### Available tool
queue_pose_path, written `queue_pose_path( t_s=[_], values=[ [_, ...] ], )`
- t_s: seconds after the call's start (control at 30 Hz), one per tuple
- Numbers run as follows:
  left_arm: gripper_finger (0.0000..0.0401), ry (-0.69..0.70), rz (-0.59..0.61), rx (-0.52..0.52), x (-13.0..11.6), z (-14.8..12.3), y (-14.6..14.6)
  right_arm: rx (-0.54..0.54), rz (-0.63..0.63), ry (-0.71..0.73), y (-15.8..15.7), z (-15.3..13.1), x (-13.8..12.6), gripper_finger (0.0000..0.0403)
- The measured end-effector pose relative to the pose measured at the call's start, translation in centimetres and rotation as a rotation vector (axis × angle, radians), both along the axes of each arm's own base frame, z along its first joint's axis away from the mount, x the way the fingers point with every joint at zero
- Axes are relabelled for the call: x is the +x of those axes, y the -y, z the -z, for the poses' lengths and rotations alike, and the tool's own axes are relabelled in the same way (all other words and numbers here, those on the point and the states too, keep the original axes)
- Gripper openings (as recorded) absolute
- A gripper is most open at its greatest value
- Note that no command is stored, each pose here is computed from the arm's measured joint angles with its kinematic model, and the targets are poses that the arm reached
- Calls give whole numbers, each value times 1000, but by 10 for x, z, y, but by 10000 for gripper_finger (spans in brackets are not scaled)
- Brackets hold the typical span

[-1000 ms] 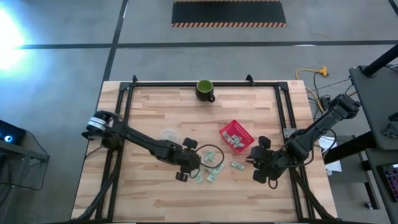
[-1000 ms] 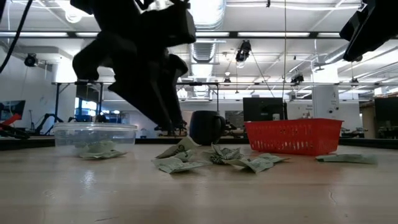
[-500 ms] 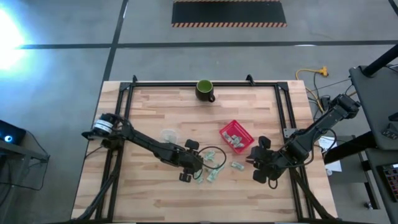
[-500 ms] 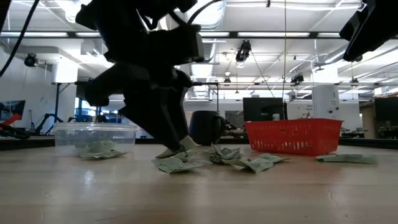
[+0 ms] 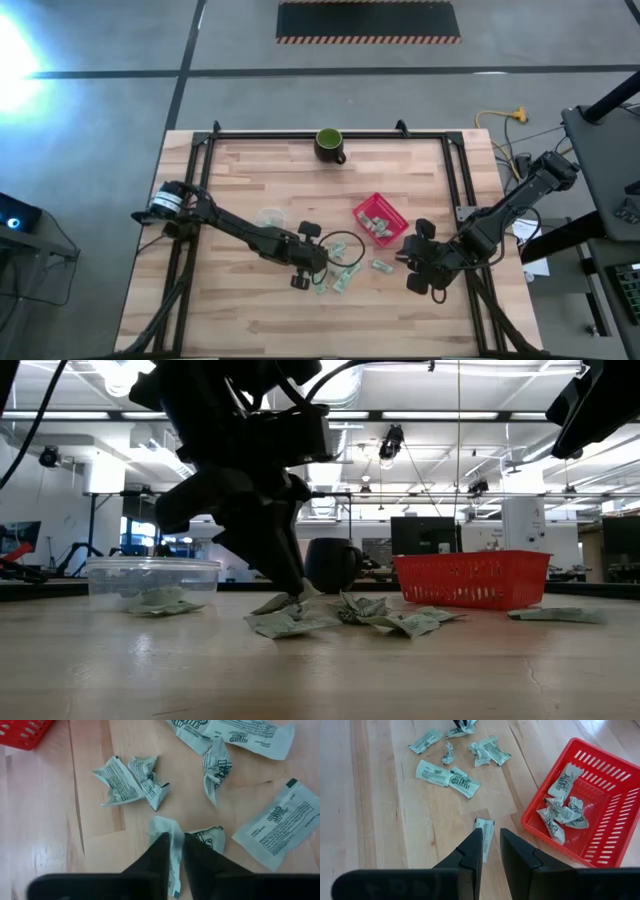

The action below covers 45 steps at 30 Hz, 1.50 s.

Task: Pick and place items into bin
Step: Put the stevia packet into the transparent bin

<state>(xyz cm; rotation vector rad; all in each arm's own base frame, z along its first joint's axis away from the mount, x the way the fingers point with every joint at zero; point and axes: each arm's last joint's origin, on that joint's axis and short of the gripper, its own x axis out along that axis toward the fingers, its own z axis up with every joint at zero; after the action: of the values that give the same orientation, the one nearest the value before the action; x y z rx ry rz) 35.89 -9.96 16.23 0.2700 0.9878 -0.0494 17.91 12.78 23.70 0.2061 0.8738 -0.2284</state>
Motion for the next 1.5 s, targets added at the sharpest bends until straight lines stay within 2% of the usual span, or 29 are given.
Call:
queue_pose_path(
  t_s=[0.1, 0.43, 0.8, 0.97, 1.1, 1.37, 1.5],
  values=[
    [5, 2, -2, 2, 0, -1, 0, 0, 0, 0, 0, 0, 0, 59],
    [0, 30, -16, 19, 3, -15, 0, 0, 0, 0, 0, 0, 0, 59],
    [0, 78, -109, 102, -21, -58, -12, -2, -4, 0, 0, 0, 0, 58],
    [2, 101, -89, 53, -21, -59, -16, -24, 5, 17, 1, 0, 1, 59],
    [34, 130, 62, -67, -10, -50, -12, -28, 8, 21, 1, -1, 1, 59],
    [149, 72, 51, -52, 2, -24, -13, -19, 17, 26, 0, -1, 1, 59],
    [194, 47, 54, -49, 4, -15, -12, -16, 17, 29, 0, -1, 1, 59]
  ],
)
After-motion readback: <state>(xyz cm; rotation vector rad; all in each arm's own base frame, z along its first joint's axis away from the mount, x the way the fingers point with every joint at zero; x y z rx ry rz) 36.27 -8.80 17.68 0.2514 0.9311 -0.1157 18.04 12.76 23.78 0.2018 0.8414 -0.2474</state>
